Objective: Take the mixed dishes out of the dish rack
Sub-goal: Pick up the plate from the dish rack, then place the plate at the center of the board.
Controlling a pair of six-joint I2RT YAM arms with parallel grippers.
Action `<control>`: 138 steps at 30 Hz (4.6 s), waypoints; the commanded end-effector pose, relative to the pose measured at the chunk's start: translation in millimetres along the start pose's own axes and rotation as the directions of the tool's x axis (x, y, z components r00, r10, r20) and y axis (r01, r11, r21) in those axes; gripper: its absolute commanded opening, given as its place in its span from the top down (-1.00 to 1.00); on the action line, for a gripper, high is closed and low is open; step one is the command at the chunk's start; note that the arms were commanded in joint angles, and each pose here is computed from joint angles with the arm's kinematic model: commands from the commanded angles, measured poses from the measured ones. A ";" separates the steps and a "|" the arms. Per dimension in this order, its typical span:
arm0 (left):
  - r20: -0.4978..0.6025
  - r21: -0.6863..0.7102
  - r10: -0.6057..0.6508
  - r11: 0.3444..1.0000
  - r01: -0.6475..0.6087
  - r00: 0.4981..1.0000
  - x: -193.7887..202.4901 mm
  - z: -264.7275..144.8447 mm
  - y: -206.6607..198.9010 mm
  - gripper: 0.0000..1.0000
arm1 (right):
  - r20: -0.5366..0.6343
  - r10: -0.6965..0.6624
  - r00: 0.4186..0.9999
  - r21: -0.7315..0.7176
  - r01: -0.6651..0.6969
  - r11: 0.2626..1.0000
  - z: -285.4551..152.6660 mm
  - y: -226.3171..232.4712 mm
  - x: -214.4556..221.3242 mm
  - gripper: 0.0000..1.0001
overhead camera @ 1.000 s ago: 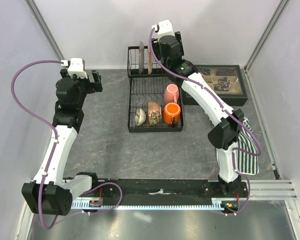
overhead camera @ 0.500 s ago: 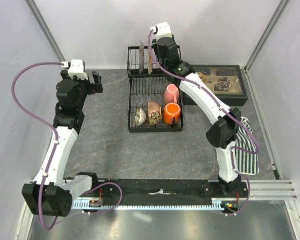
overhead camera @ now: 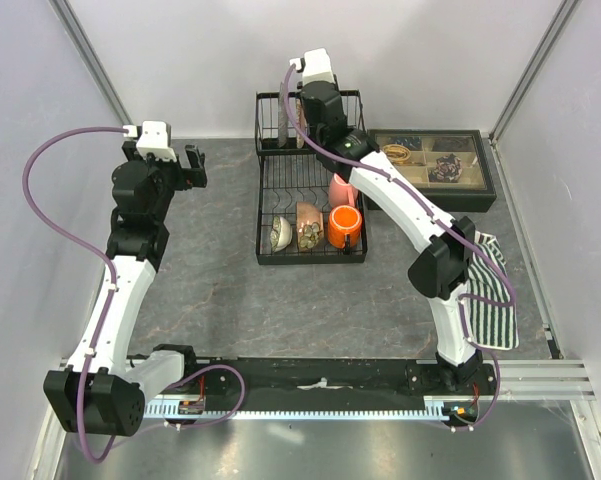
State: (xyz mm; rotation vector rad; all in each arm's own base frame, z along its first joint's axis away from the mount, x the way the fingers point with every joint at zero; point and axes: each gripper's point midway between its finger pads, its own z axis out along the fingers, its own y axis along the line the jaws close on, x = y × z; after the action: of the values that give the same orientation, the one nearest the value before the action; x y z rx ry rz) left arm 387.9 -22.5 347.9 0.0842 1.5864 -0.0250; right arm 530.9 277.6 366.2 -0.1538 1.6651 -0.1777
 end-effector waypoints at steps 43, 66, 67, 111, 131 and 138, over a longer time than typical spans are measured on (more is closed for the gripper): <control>0.104 0.459 0.055 0.883 -0.097 0.993 -57.3 -31.1 -77.2 -0.99 | 0.283 0.020 0.959 0.088 -0.047 0.995 -92.4 -65.8 -131.6 1.00; 0.183 0.637 0.014 0.760 -0.130 0.983 -104.1 -29.2 -114.6 -0.94 | 0.132 0.097 0.986 -0.724 0.029 0.689 -195.6 35.4 -81.1 1.00; 0.180 0.639 0.015 0.759 -0.128 0.984 -102.9 -27.0 -114.8 -0.94 | 0.133 0.102 0.986 -0.732 0.028 0.681 -197.8 35.9 -82.7 1.00; 0.031 0.433 -0.013 0.902 -0.001 0.999 -62.7 -5.5 -80.2 0.97 | 0.171 -0.017 0.985 -0.690 0.132 0.711 -200.8 18.1 -58.3 -0.89; -0.179 -0.091 -0.563 0.826 0.556 0.807 -5.6 51.7 62.5 0.97 | 0.077 -0.075 0.994 -0.492 0.103 0.864 -160.6 -49.7 -13.8 -0.94; -0.226 -0.279 -0.686 0.726 0.629 0.692 55.7 65.0 84.3 0.97 | 0.052 -0.090 0.995 -0.469 0.104 0.877 -154.1 -61.0 -0.5 -0.95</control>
State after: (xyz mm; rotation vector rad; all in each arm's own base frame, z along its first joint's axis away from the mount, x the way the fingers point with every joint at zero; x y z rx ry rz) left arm 451.8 53.1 294.7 -0.5346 1.8947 -0.4259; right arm 379.6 233.9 374.1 -0.6592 1.6943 0.1664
